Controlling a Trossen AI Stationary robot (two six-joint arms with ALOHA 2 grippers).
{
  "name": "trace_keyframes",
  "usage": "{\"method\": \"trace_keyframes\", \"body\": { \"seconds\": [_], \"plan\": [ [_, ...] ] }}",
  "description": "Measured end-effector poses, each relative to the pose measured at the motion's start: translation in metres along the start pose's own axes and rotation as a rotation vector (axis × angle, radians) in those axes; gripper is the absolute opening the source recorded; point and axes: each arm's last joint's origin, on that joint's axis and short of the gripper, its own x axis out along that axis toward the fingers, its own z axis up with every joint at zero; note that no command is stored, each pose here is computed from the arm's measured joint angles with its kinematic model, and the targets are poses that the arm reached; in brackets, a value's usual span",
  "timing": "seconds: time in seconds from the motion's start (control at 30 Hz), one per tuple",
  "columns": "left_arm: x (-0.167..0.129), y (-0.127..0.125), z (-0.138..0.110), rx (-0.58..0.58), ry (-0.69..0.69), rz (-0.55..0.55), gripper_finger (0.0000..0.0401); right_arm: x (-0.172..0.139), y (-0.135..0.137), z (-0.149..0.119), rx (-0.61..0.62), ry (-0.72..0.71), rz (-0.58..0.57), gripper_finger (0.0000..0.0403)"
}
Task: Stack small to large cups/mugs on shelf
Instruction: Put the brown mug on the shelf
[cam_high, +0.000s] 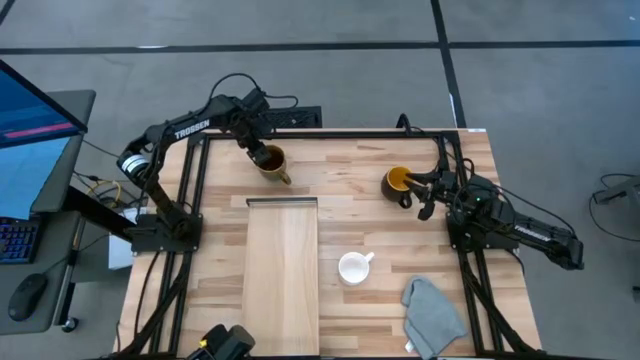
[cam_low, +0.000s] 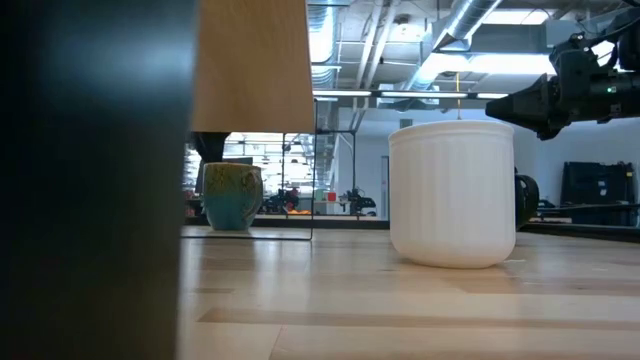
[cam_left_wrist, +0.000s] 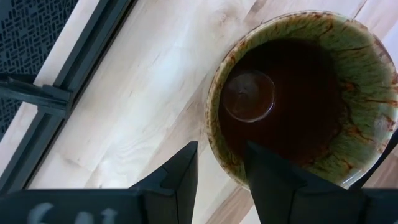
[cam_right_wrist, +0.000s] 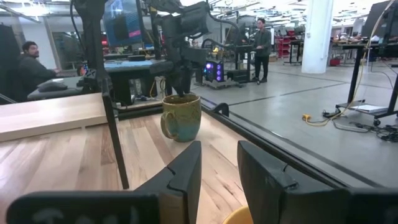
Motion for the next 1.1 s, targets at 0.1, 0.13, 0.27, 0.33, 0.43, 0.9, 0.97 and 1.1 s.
{"method": "trace_keyframes", "body": {
  "seconds": [0.1,0.13,0.27,0.33,0.43,0.9,0.97,1.1],
  "plan": [
    [0.0000,-0.0001,-0.0004,0.000,0.004,-0.001,0.0119,0.0000,0.0000,0.0000,0.000,0.000,0.000,0.0127],
    [0.0001,-0.0001,-0.0005,0.002,0.005,0.000,0.0119,0.0000,0.0000,0.0000,0.000,0.000,0.000,0.0127],
    [0.0044,0.0001,0.0003,0.004,0.021,-0.004,0.0119,0.0000,0.0000,0.0001,0.000,0.000,0.000,0.0127],
    [0.0060,0.0002,0.0004,0.002,0.030,-0.007,0.0119,0.0000,0.0000,0.0000,0.000,0.000,0.000,0.0127],
    [0.0039,-0.0010,0.0013,0.007,0.021,0.004,0.0119,0.0000,0.0000,0.0001,0.000,0.000,0.000,0.0127],
    [0.0042,-0.0013,0.0006,0.001,0.031,0.007,0.0116,0.0000,0.0000,-0.0001,0.000,0.000,0.000,0.0127],
    [0.0042,-0.0013,0.0006,0.001,0.031,0.008,0.0110,0.0000,0.0000,0.0000,0.000,0.000,0.000,0.0127],
    [0.0042,-0.0010,0.0006,0.001,0.033,0.019,0.0092,0.0000,0.0000,0.0001,0.000,0.000,0.000,0.0127]
  ]
}}
